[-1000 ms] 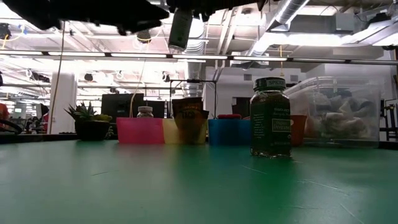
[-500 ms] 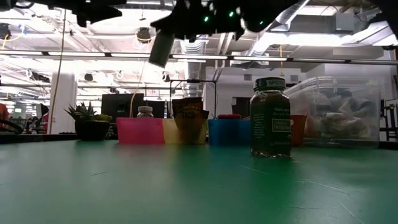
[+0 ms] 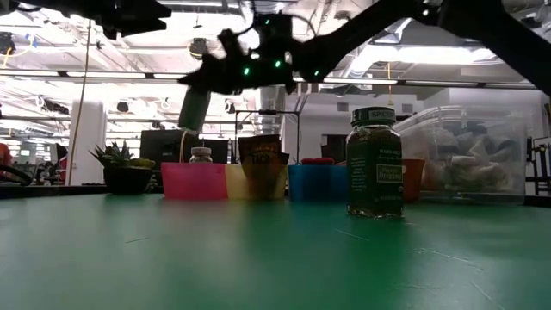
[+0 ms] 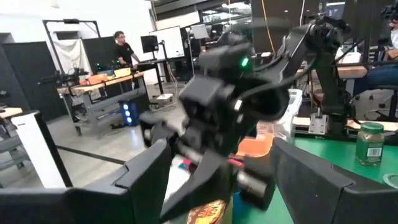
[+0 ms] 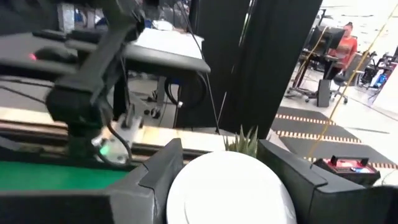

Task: Sort spices by type
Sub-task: Put the white seasoning bottle into the red bin

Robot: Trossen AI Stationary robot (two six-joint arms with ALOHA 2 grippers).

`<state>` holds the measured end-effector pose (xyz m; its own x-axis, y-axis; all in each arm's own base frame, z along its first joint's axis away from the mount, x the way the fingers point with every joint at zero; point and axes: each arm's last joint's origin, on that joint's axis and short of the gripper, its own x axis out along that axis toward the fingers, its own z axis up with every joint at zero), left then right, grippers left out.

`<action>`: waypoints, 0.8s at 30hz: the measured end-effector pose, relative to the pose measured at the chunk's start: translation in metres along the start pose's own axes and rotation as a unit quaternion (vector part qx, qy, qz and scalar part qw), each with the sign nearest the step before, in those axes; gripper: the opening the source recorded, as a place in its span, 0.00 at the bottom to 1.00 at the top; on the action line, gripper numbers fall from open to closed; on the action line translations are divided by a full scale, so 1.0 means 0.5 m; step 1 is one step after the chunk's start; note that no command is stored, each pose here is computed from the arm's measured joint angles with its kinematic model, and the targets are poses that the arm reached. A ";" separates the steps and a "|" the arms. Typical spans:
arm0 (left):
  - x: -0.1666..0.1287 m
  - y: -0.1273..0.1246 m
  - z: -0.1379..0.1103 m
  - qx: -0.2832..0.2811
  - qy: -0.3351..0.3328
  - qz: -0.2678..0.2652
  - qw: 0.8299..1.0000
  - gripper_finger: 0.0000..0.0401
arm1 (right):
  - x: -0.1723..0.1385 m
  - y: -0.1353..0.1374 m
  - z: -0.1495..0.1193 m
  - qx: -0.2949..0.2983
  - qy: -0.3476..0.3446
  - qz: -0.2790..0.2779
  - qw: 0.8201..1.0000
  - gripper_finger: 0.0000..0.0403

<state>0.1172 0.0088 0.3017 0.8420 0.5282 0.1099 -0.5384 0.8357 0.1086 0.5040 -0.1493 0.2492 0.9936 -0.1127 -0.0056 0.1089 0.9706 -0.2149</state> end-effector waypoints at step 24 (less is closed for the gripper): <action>-0.003 0.002 0.001 0.004 -0.002 0.000 1.000 0.64 | 0.025 -0.029 -0.123 0.002 0.119 -0.023 0.993 0.53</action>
<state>0.1153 0.0089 0.3023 0.8418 0.5275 0.1146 -0.5388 0.8342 0.1175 0.5128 -0.1779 0.1922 0.9529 -0.2025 -0.2259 0.1538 0.9643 -0.2154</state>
